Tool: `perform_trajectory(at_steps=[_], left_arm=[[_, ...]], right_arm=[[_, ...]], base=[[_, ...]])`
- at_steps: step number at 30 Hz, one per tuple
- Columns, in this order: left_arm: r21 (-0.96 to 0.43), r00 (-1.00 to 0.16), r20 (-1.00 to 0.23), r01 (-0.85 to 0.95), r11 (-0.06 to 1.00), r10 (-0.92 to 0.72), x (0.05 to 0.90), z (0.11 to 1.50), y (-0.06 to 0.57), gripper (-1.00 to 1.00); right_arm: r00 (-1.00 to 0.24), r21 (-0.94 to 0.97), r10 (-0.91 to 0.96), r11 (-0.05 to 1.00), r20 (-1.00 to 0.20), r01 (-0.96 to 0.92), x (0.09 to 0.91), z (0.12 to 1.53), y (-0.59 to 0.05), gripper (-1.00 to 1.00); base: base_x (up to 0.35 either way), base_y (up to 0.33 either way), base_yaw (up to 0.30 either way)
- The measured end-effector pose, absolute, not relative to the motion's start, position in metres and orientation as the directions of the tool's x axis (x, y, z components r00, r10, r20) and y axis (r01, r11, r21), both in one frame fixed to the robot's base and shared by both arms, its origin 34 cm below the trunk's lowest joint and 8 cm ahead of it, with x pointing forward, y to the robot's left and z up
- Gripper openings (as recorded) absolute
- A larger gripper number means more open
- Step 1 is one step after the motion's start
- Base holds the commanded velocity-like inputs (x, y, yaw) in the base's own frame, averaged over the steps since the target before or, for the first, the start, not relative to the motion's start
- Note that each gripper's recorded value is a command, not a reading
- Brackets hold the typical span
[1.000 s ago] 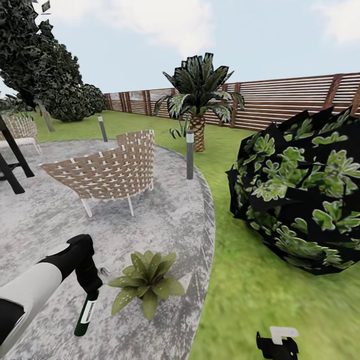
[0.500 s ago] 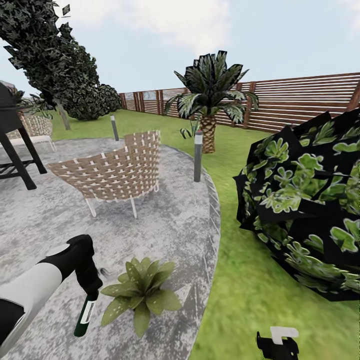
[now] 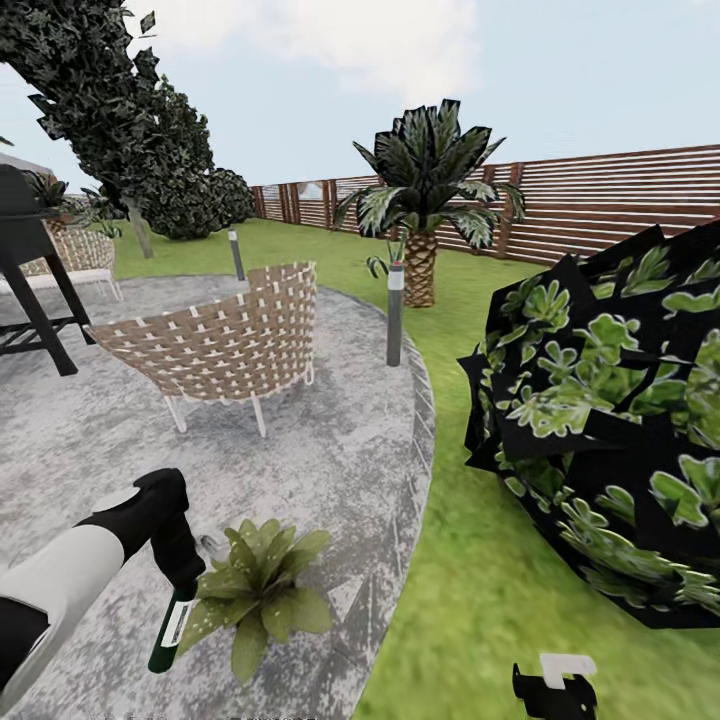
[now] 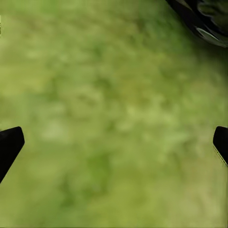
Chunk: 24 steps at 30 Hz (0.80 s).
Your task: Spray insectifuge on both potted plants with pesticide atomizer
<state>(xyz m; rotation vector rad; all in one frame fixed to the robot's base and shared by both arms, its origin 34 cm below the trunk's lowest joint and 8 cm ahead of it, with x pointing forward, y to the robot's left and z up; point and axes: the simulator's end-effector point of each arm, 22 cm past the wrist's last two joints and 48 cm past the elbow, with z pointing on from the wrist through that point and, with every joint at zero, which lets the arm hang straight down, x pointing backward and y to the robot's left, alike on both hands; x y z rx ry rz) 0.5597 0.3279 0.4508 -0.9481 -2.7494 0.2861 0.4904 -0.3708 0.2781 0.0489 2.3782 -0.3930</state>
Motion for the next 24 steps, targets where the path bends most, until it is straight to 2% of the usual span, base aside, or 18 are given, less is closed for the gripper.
perform_trajectory(at_steps=[6,17,24], left_arm=[[-0.215,-0.751,0.178,0.601,0.77,0.636,0.56,0.451,0.337,-1.0],[-0.208,-0.751,0.187,0.6,0.772,0.634,0.559,0.451,0.34,-1.0],[-0.216,-0.746,0.182,0.605,0.766,0.64,0.559,0.451,0.334,-1.0]], right_arm=[[-0.744,-0.267,-0.074,0.953,-0.664,0.144,0.49,0.278,-0.371,1.0],[-0.744,-0.268,-0.074,0.953,-0.664,0.145,0.49,0.278,-0.372,1.0],[-0.744,-0.267,-0.073,0.953,-0.664,0.144,0.49,0.278,-0.371,1.0]], base=[[0.04,-0.27,0.239],[0.218,-0.211,0.016],[0.065,-0.043,0.242]])
